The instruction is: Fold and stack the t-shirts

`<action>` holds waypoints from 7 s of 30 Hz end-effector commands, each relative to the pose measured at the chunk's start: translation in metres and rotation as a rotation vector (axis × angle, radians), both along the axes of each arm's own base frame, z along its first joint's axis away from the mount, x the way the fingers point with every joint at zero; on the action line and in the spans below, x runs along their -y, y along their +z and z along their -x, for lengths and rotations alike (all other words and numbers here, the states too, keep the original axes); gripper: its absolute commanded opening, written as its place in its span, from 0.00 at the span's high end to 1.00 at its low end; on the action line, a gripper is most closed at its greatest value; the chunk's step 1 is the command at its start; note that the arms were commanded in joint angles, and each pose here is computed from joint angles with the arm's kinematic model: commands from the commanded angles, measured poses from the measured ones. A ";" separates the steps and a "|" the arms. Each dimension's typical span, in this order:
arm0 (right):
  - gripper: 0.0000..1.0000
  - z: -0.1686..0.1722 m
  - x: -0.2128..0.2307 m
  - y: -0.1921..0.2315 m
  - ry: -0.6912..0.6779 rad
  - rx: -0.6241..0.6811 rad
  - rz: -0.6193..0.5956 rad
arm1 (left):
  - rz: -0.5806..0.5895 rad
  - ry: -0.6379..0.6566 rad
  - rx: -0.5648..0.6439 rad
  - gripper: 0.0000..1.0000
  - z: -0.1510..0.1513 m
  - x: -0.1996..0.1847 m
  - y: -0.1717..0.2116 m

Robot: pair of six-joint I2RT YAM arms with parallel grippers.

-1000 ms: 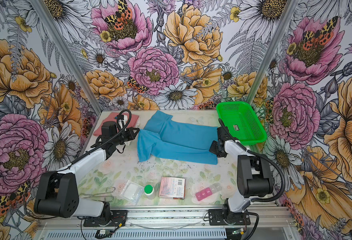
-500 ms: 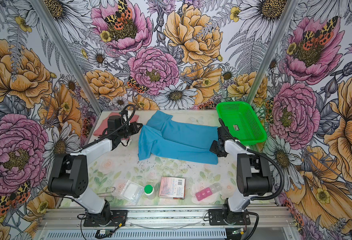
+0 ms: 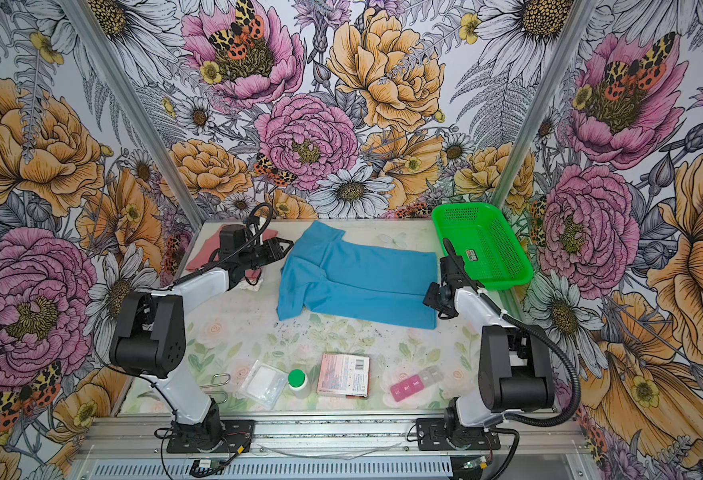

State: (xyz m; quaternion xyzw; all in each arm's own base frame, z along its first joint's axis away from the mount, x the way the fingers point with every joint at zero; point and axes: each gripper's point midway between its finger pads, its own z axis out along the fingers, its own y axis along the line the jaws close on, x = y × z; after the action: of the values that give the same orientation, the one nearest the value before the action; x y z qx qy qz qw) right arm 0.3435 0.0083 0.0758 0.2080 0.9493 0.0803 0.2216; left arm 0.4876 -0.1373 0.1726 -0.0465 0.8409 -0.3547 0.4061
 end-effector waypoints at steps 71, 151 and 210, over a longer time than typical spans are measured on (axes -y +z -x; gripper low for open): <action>0.24 0.060 0.018 0.041 0.043 0.046 0.090 | -0.412 0.282 -0.144 0.01 0.166 -0.068 -0.003; 0.49 -0.193 0.004 -0.030 0.154 -0.078 0.215 | -0.228 -0.016 -0.281 0.01 -0.039 0.025 -0.087; 1.00 -0.148 -0.056 0.070 0.305 0.094 0.262 | -0.424 0.022 -0.163 0.36 -0.168 0.019 -0.127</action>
State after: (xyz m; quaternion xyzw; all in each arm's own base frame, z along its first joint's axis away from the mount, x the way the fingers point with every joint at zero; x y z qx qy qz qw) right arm 0.4896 0.0592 0.1204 0.0296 0.9704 -0.0111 0.2394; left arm 0.6513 -0.1570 0.0523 -0.0080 0.9239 -0.1762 0.3397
